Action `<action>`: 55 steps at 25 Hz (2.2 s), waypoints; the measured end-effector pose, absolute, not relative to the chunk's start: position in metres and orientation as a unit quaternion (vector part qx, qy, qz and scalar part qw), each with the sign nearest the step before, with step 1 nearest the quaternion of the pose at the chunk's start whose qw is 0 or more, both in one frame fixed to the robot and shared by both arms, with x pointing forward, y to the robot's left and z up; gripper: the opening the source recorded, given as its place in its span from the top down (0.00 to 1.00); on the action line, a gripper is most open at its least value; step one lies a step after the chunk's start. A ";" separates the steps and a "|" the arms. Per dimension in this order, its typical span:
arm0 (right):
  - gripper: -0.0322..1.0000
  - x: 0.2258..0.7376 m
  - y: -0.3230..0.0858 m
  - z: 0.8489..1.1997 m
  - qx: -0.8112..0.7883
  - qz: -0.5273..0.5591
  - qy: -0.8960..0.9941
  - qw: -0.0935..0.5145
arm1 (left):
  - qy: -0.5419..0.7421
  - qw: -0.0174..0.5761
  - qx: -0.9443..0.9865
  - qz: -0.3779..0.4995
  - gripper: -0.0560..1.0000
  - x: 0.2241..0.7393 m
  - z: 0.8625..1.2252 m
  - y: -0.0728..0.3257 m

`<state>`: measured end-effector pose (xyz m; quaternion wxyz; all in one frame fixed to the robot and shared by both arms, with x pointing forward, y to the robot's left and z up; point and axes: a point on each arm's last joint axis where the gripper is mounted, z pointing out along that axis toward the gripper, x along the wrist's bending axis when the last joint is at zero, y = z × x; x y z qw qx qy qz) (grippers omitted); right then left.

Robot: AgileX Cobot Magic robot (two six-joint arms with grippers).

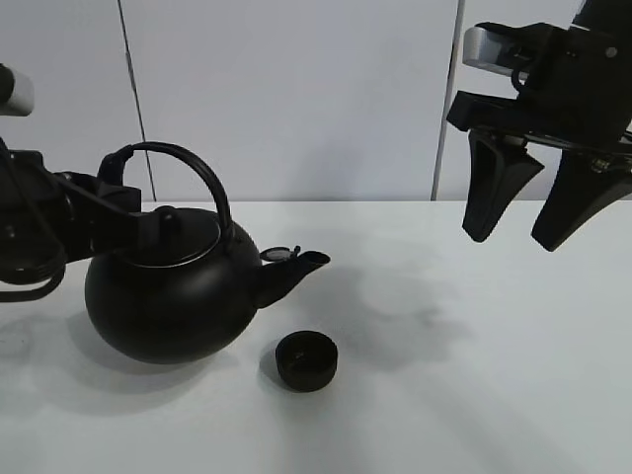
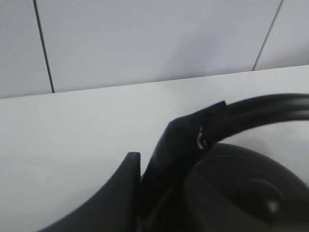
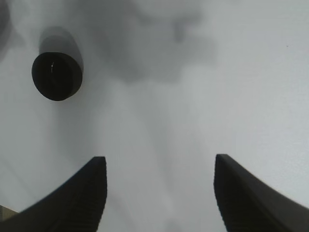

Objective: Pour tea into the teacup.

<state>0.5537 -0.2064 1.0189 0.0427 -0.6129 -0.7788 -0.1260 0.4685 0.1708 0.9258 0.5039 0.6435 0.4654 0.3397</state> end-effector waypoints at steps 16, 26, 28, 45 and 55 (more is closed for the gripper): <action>0.54 0.554 -0.206 1.019 -0.613 -0.126 -0.779 0.043 | 0.419 0.467 0.692 0.358 0.82 0.467 0.922 0.169; 0.54 0.554 -0.206 1.019 -0.613 -0.127 -0.778 0.043 | 0.461 0.473 0.664 0.351 0.82 0.477 0.927 0.167; 0.54 0.554 -0.206 1.019 -0.613 -0.127 -0.778 0.043 | 0.459 0.472 0.666 0.351 0.82 0.477 0.927 0.167; 0.54 0.554 -0.206 1.019 -0.613 -0.127 -0.778 0.043 | 0.392 0.432 0.722 0.371 0.82 0.475 0.923 0.164; 0.54 0.554 -0.206 1.019 -0.613 -0.127 -0.778 0.043 | 0.384 0.428 0.726 0.376 0.82 0.475 0.923 0.164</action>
